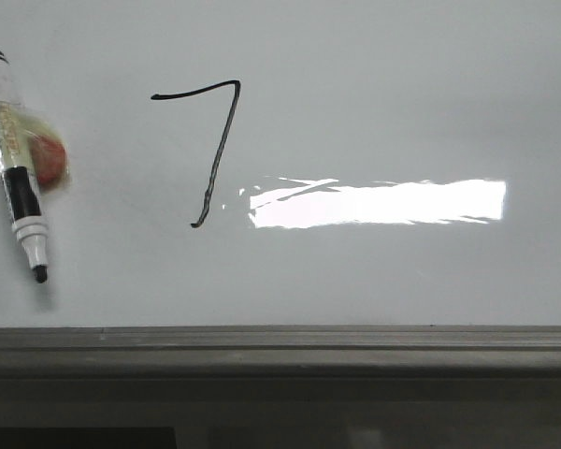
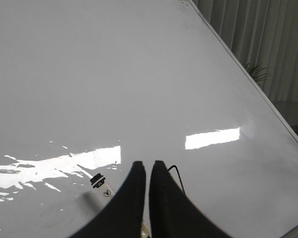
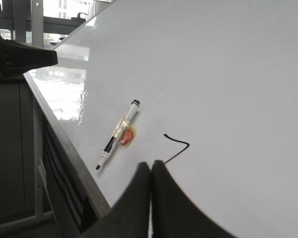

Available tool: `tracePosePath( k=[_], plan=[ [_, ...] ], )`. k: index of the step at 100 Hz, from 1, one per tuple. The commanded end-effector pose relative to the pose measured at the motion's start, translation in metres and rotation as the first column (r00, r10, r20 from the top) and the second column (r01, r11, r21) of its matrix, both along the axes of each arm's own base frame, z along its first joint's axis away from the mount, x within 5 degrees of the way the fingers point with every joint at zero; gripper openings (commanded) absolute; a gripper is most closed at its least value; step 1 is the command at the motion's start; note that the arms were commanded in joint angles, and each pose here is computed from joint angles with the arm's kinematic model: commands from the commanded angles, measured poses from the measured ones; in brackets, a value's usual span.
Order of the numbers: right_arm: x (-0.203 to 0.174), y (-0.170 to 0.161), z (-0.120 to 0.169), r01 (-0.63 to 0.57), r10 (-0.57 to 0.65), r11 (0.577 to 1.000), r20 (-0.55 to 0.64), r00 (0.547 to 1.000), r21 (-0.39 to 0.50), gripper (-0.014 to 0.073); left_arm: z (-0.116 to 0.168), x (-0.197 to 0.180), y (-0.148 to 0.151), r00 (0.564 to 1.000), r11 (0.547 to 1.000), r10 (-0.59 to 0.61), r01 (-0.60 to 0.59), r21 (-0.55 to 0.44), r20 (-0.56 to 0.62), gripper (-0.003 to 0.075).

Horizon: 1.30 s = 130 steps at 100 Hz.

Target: Write number 7 on whiteboard

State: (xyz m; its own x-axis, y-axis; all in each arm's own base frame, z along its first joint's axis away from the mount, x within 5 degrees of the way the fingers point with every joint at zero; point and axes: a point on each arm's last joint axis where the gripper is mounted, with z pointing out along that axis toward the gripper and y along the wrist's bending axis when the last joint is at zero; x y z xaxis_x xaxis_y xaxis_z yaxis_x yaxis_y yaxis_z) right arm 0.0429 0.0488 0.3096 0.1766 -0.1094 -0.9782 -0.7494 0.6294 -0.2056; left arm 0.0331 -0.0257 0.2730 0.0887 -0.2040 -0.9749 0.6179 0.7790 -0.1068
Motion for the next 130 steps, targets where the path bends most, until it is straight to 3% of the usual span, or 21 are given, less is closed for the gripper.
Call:
tracePosePath(
  k=[1, 66, 86, 109, 130],
  plan=[
    [-0.003, -0.002, 0.01, -0.013, 0.01, 0.999, 0.07, 0.997, 0.05, -0.0063, 0.01, -0.001, 0.002, 0.998, 0.999, 0.008, -0.005, -0.048, 0.062, -0.002],
    [-0.003, -0.002, 0.01, -0.013, 0.01, 0.999, 0.07, 0.997, 0.05, -0.0064, 0.002, 0.001, 0.0, 0.999, 0.999, 0.007, -0.006, -0.031, 0.041, -0.002],
    [-0.003, -0.002, 0.01, -0.013, 0.01, 0.999, 0.07, 0.997, 0.05, -0.0064, -0.019, 0.007, -0.003, 0.999, 0.998, 0.041, -0.042, 0.038, 0.017, -0.002],
    [-0.003, -0.002, 0.01, -0.013, 0.01, 0.999, 0.07, 0.997, 0.05, -0.0064, -0.033, 0.015, 0.004, 0.973, 0.972, 0.23, -0.229, 0.045, -0.03, -0.002],
    [-0.003, -0.002, 0.01, -0.013, 0.01, 0.999, 0.07, 0.997, 0.05, -0.0064, -0.042, 0.021, 0.017, 0.883, 0.883, 0.467, -0.464, 0.066, -0.044, -0.002]
  ],
)
